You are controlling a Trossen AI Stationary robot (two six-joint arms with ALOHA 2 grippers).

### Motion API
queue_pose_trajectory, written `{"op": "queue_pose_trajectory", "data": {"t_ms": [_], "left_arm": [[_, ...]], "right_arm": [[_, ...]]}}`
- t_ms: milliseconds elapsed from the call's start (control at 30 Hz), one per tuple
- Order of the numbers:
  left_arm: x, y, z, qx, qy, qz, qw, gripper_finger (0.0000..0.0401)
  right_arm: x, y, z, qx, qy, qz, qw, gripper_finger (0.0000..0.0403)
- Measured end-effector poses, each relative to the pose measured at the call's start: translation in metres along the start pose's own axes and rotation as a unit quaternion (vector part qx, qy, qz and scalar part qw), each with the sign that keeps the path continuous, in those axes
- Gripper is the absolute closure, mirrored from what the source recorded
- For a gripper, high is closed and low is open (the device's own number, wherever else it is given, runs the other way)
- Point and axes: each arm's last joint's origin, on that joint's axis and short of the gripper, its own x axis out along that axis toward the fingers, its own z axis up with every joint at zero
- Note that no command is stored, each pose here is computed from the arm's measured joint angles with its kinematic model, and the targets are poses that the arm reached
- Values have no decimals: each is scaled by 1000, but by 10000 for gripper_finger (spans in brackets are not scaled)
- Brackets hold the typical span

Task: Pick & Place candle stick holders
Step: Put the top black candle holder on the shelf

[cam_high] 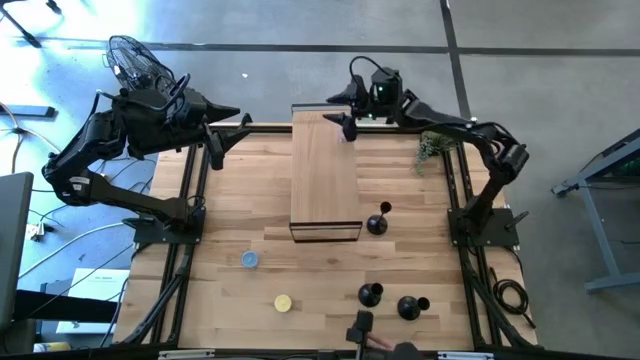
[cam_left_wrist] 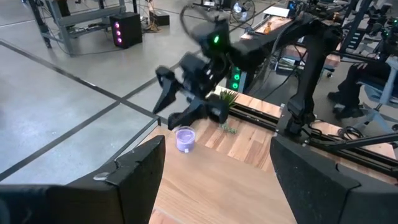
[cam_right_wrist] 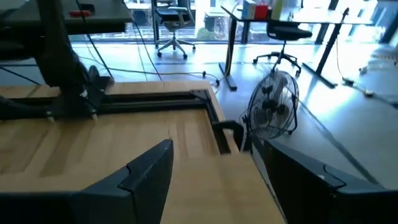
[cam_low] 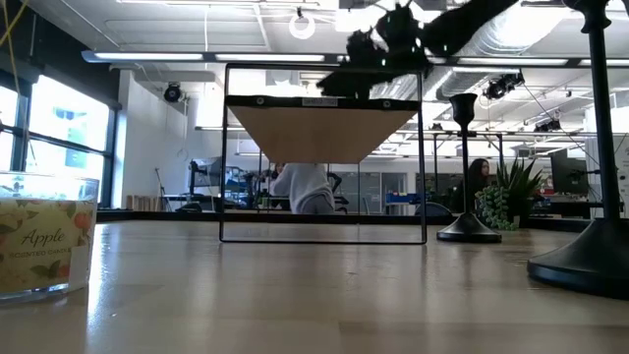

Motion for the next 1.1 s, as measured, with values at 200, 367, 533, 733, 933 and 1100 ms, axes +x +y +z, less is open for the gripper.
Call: {"op": "queue_pose_trajectory", "data": {"t_ms": [200, 367, 533, 733, 933, 1100], "left_arm": [[0, 0, 0, 1, 2, 1, 1000, 115], [0, 0, 0, 1, 2, 1, 1000, 115], [0, 0, 0, 1, 2, 1, 1000, 115], [0, 0, 0, 1, 2, 1, 1000, 115], [5, -1, -2, 5, 13, 3, 1000, 115], [15, -6, -7, -5, 46, -22, 999, 115]], "right_arm": [[-30, 19, 57, -54, -39, 22, 998, 159], [-75, 43, 96, -76, -78, 32, 994, 159], [-128, 73, 118, -77, -79, 46, 993, 160], [-181, 107, 122, -62, -43, 79, 994, 160], [-220, 133, 112, -29, 20, 104, 994, 160], [-237, 150, 99, 13, 95, 103, 990, 160]]}}
